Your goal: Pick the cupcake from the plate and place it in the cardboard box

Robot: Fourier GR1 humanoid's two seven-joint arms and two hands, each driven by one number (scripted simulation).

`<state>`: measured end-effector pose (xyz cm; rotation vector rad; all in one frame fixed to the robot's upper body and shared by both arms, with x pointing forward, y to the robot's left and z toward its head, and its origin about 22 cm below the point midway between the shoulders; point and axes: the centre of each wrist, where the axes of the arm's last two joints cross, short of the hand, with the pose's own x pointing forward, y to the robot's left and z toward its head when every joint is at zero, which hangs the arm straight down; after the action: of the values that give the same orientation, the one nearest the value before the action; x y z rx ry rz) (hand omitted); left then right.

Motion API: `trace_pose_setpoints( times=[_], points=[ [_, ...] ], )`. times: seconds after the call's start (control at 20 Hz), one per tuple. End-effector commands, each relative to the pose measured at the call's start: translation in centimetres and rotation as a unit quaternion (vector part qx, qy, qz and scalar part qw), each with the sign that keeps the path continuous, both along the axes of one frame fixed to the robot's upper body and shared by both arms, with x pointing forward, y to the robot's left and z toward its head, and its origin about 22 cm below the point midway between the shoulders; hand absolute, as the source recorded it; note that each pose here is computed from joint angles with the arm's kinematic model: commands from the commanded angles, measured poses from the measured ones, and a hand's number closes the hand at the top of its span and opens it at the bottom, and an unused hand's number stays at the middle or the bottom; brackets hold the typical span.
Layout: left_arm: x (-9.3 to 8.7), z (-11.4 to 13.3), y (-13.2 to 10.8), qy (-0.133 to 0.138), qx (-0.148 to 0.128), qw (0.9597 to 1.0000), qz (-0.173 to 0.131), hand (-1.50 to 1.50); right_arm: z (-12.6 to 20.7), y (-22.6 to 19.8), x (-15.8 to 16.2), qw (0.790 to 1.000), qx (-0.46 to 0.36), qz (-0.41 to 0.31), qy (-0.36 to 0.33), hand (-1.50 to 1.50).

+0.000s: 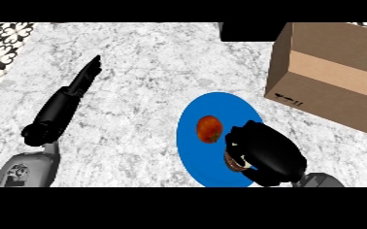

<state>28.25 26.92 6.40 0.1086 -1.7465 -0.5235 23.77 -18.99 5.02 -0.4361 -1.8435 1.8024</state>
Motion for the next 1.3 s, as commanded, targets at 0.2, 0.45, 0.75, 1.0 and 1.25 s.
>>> trace_pose_setpoints(
  times=[0.2, 0.45, 0.75, 1.0, 1.25],
  points=[
    [0.2, 0.3, 1.1, -0.001, -0.001, 1.0000, -0.002, 0.00, 8.2, -3.6, -1.9, 0.995, 0.078, -0.010, -0.057, 1.50],
    [0.6, 0.8, 0.6, 0.003, -0.001, 1.0000, 0.001, 0.00, 10.7, -5.8, -0.4, 0.969, 0.190, -0.147, -0.053, 1.50],
    [0.3, 0.2, -0.1, -0.011, -0.003, 0.9999, -0.006, 0.00, 13.8, -10.3, 2.5, 0.933, 0.239, -0.263, -0.052, 1.50],
    [1.2, -0.1, 0.3, 0.001, 0.001, 1.0000, -0.004, 0.00, 14.5, -12.1, 6.6, 0.913, 0.254, -0.317, -0.043, 1.50],
    [1.8, 0.5, -1.1, -0.002, -0.003, 0.9999, -0.012, 0.00, 16.1, -16.9, 11.0, 0.915, 0.177, -0.355, -0.075, 1.50]
  ],
)
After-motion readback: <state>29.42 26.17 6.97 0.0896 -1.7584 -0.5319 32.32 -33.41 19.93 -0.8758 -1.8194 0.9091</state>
